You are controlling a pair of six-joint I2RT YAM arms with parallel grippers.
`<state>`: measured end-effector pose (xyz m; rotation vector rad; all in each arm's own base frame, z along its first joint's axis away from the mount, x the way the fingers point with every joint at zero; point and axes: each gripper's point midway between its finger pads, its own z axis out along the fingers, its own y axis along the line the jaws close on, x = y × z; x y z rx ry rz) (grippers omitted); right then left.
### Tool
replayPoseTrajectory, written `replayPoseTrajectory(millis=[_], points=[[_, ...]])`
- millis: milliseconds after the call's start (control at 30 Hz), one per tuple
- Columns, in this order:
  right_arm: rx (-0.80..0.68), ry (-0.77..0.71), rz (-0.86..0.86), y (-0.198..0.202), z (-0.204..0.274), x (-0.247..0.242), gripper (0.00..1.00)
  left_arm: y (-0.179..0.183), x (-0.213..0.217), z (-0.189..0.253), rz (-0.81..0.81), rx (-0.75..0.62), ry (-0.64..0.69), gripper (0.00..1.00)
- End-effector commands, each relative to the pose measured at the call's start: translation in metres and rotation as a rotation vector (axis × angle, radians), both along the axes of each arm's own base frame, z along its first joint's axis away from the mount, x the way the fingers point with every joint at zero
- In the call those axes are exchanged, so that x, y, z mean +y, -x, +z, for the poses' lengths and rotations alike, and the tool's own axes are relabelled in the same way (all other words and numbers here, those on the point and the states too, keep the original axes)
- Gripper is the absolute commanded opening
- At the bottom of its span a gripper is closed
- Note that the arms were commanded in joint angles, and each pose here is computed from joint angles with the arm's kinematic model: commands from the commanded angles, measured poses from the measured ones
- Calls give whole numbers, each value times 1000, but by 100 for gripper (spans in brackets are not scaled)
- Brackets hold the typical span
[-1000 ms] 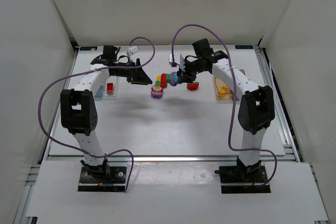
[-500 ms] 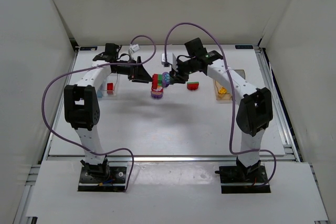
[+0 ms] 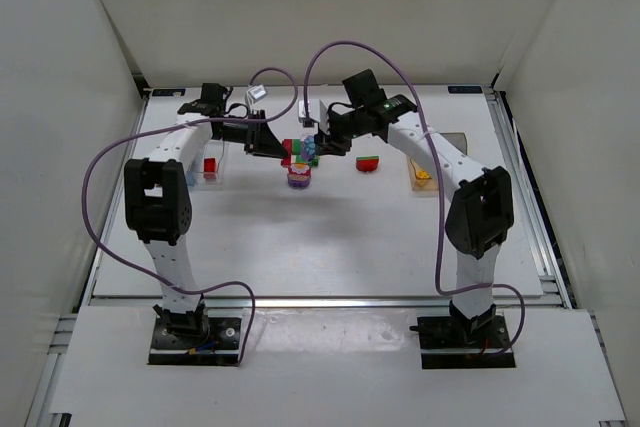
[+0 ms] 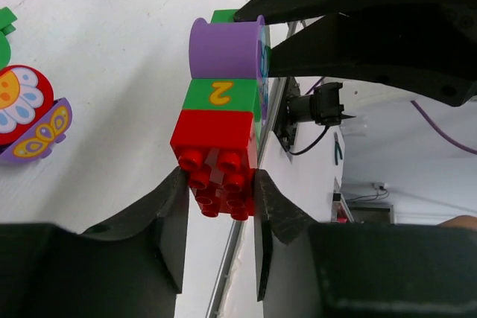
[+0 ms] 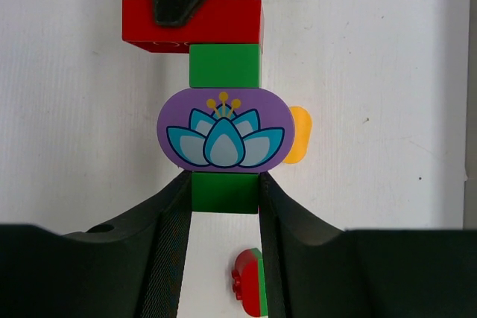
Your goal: Sort the legos into containers by color
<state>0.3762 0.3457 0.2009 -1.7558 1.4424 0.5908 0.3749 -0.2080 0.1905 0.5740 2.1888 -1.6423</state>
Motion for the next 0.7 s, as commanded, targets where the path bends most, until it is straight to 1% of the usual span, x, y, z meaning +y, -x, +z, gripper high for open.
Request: replayPoseTrajectory(millis=[0,33,67,100,167,267,367,467,567,600,667], points=[[-61,-17,-6,-9,13,3,0,4,-5,23,-52,-70,66,33],[-66,-11,-9,-10,11,0,0,5,-5,26,-54,-77,70,24],[-71,8,-24,-12,5,-4,0,6,-4,27,-53,-83,70,19],[-91,10,-28,-13,7,-7,0,7,-4,27,-51,-82,70,16],[-93,34,-51,-15,-4,-18,0,7,1,31,-40,-96,69,11],[-90,61,-85,-18,-13,-35,0,6,10,37,-12,-113,72,10],[-95,75,-118,-21,-16,-52,0,1,26,42,45,-101,69,10],[-92,75,-148,-22,-13,-62,0,-11,51,47,125,-137,28,10],[-84,59,-180,-23,-5,-65,0,-33,87,41,280,-175,-124,10],[-82,53,-189,-24,-3,-65,0,-47,109,31,390,-205,-278,10],[-75,37,-207,-24,5,-64,0,-61,142,25,526,-236,-463,10]])
